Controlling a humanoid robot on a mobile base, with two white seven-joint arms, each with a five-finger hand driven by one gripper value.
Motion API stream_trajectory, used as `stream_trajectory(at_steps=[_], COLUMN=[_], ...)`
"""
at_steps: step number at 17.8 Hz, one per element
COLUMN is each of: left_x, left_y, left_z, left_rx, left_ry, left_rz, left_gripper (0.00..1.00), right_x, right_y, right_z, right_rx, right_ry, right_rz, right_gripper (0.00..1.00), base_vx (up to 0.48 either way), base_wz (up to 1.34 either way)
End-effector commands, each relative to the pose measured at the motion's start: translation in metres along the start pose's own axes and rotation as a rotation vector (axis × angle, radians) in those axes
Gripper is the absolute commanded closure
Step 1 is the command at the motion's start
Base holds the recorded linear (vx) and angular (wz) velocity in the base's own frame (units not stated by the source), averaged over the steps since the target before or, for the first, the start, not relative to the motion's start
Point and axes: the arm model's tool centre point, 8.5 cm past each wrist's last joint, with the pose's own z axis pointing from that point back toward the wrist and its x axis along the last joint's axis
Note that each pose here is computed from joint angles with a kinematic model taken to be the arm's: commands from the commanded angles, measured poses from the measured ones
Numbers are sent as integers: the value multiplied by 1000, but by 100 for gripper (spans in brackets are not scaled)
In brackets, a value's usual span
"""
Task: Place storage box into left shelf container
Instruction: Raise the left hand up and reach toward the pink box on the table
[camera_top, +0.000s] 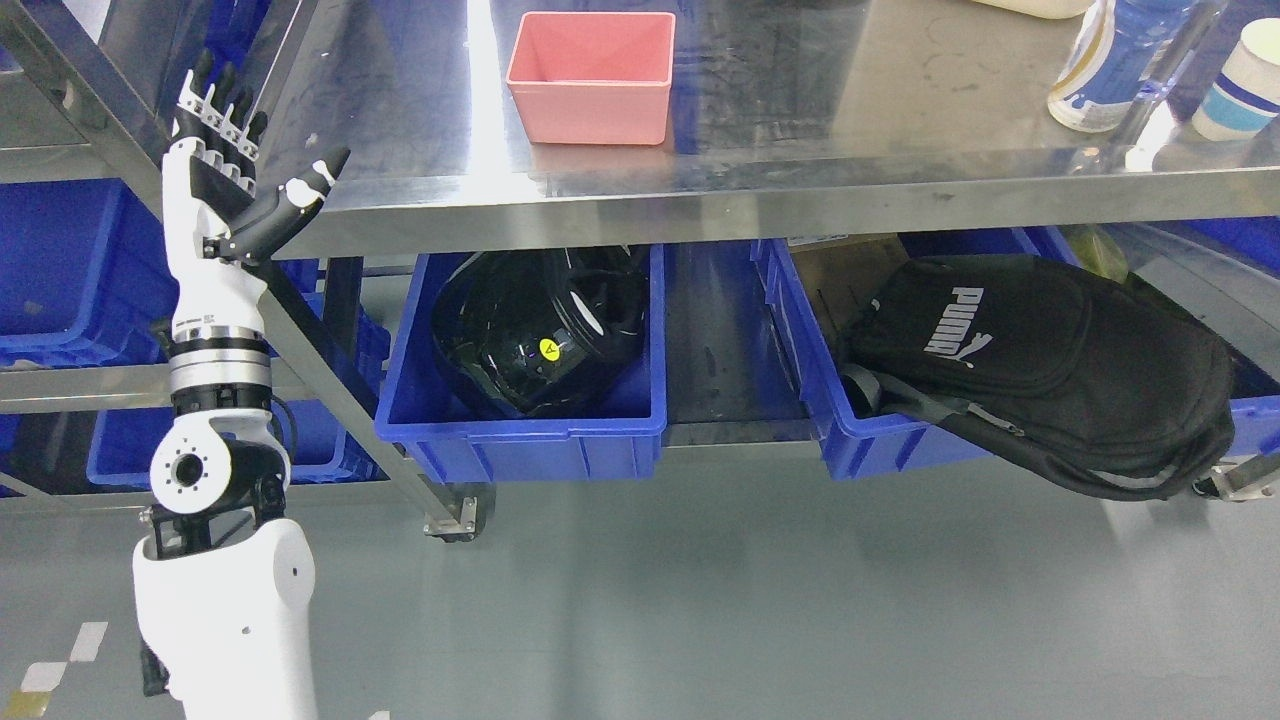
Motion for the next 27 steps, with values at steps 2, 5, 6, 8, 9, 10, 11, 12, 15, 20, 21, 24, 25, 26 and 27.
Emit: stream_trajectory(at_steps=[2,5,6,8,9,10,11,12,15,20,21,24,25,26,27], left_x=[2,6,11,23,26,35,48,61,83,110,114,110,102,87,72], left_y=[9,7,6,0,-2,-9,-15,-32,-74,-86,-85,-89,-101,-107,-104], left_z=[0,-3,-7,-20,-27,-36,-46,-57,-77,-98,-99,-91,-83,-76,-78], left_rx=[9,7,3,-7,-11,-29,-67,-130,-319,-712,-748,-885,-991,-1094,-1111], left_ry=[-7,-22,-40,-77,-83,-104,-130,-160,-190,-189,-188,-157,-129,-65,0], left_rz=[-19,-16,-15,-10,-6,-5,-33,-68,-131,-327,-352,-407,-428,-494,-562], left_gripper=[0,0,0,0,0,0,0,0,0,0,0,0,1,2,2], right_x=[18,18,18,18,18,18,18,18,18,18,18,18,18,18,18], right_y=[-11,-11,-11,-11,-11,-11,-11,-11,-11,-11,-11,-11,-11,-11,-11], right_z=[-1,-1,-1,-1,-1,-1,-1,-1,-1,-1,-1,-1,-1,-1,-1], right_rx=[-16,-16,-16,-16,-16,-16,-16,-16,-16,-16,-16,-16,-16,-16,-16], right_ry=[-35,-35,-35,-35,-35,-35,-35,-35,-35,-35,-35,-35,-35,-35,-35], right_rz=[0,0,0,0,0,0,0,0,0,0,0,0,0,0,0], right_gripper=[1,1,1,1,1,1,1,1,1,1,1,1,1,1,1], base_vx=[17,28,53,59,64,86,121,121,111,95,71,63,41,41,35], base_wz=[41,59,124,148,172,149,79,79,-11,-87,-88,-87,-78,-78,-66])
